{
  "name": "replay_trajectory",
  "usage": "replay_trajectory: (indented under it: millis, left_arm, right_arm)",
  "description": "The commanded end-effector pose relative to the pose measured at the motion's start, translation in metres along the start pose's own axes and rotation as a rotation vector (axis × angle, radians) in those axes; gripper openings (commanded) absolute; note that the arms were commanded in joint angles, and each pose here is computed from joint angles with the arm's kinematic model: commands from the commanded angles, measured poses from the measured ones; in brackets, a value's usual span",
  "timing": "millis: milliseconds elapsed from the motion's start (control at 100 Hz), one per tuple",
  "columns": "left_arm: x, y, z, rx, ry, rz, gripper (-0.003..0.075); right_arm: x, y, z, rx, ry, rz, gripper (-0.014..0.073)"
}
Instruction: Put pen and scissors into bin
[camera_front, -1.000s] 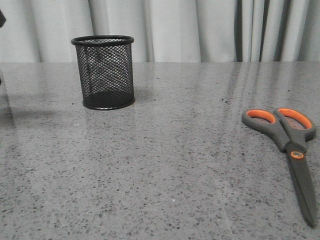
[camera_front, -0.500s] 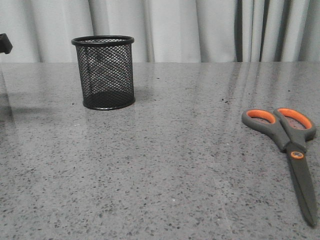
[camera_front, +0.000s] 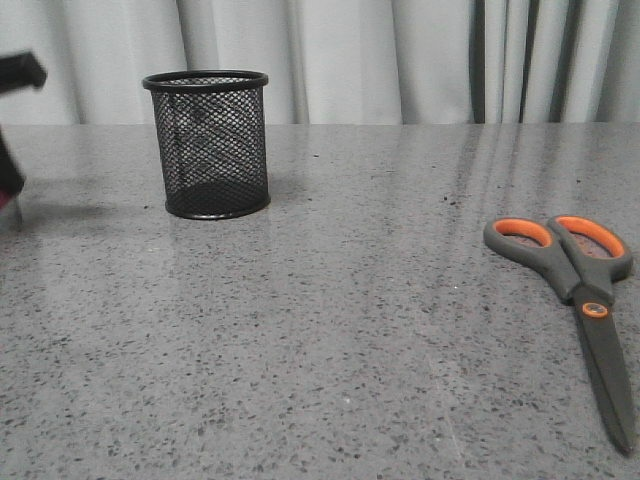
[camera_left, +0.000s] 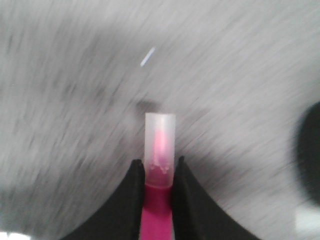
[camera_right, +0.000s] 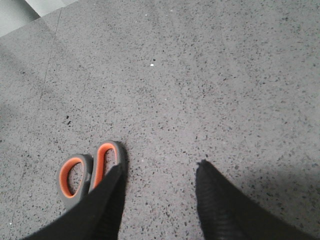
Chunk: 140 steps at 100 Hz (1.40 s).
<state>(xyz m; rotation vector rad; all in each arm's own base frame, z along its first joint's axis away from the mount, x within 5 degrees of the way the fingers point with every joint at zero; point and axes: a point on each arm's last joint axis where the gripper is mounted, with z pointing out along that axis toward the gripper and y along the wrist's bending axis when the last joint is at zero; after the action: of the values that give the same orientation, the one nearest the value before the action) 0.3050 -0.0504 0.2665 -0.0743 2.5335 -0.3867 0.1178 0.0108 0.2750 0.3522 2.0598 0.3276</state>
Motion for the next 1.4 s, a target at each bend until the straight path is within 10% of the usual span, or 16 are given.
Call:
replay_trajectory:
  millis: [0, 120, 370, 1130, 1390]
  left_arm:
    - [-0.030, -0.026, -0.052, 0.124, -0.384, 0.059, -0.0018]
    - [-0.041, -0.050, -0.088, 0.202, -0.670, 0.070, -0.0018]
    - [-0.039, -0.105, -0.100, 0.315, -0.768, 0.140, -0.0018]
    - [-0.022, -0.142, -0.016, 0.259, -0.625, 0.193, -0.0013]
    - [-0.023, -0.142, -0.027, 0.265, -0.654, 0.207, 0.0346]
  right_arm:
    - [-0.016, 0.007, -0.005, -0.039, -0.092, -0.008, 0.0298]
    - [-0.018, 0.008, -0.005, -0.045, -0.108, -0.008, 0.0298]
    - [-0.021, 0.009, -0.005, -0.061, -0.147, -0.008, 0.0298]
    - [-0.021, 0.009, -0.005, -0.061, -0.147, -0.008, 0.0298]
    - [-0.020, 0.009, -0.006, -0.050, -0.121, -0.008, 0.0299]
